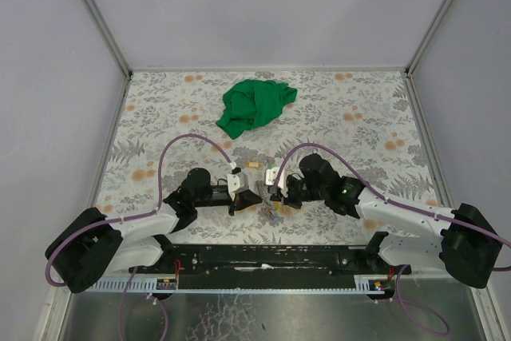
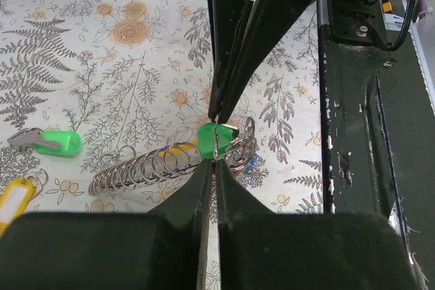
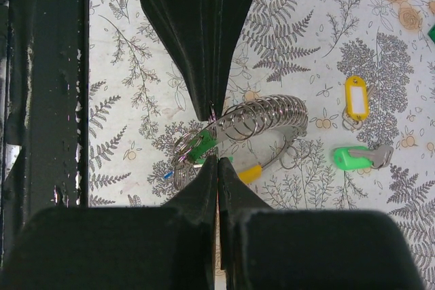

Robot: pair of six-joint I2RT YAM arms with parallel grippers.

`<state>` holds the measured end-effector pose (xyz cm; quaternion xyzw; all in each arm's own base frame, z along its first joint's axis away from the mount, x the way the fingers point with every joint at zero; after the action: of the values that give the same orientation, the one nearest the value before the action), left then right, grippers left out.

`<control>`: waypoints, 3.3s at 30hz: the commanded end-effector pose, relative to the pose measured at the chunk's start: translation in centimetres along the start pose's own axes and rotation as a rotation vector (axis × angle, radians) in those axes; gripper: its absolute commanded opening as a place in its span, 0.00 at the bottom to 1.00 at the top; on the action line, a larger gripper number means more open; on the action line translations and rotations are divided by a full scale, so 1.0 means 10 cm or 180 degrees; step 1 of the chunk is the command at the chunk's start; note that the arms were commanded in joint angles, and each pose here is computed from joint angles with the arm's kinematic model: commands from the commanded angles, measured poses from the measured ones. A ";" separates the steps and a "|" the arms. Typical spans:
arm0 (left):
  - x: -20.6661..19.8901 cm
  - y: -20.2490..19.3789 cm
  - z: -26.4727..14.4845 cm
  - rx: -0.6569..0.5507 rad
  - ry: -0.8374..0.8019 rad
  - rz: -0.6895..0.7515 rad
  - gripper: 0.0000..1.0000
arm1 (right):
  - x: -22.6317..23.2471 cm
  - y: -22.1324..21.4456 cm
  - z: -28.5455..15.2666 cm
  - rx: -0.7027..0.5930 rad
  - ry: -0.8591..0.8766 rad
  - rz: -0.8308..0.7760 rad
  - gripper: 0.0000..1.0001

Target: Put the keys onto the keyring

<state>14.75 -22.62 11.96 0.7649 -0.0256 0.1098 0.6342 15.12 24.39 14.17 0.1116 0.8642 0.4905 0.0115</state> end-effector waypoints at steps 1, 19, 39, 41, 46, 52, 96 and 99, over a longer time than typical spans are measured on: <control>0.07 0.19 0.05 -0.0221 -0.0010 0.0222 0.00 | 0.01 0.34 -0.02 -0.0334 0.0049 -0.0187 0.00; 0.09 0.20 0.04 -0.0214 0.0061 0.0230 0.00 | 0.00 0.31 -0.04 -0.0269 -0.0015 -0.0116 0.00; 0.09 0.19 0.04 -0.0209 0.0035 0.0230 0.00 | 0.06 0.32 -0.05 -0.0271 0.0135 -0.0131 0.00; 0.09 0.19 0.05 -0.0212 0.0023 0.0233 0.00 | 0.05 0.33 -0.06 -0.0281 0.0121 -0.0135 0.00; 0.08 0.19 0.05 -0.0216 0.0010 0.0228 0.00 | 0.04 0.33 -0.04 -0.0275 0.0113 -0.0129 0.00; 0.08 0.19 0.05 -0.0220 0.0001 0.0225 0.00 | 0.06 0.33 -0.04 -0.0279 0.0161 -0.0128 0.00; 0.11 0.18 0.08 -0.0149 0.0044 0.0108 0.00 | 0.10 0.37 0.06 -0.0249 0.0235 -0.0235 0.00; 0.12 0.18 0.08 -0.0120 0.0056 0.0101 0.00 | 0.09 0.40 0.05 -0.0259 0.0201 -0.0277 0.00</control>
<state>14.65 -22.76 11.88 0.7671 -0.0276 0.1006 0.6330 14.78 25.36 14.57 0.0945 0.8644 0.4938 -0.0056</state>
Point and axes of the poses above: each gripper's point midway between its finger pads, its own z axis out along the fingers, its own x axis along the line the jaws close on, y = z × x, the point moved 6 cm from there along -z, back along the fingers, and after that the axes turned 15 degrees about z, right-handed, at the moved point
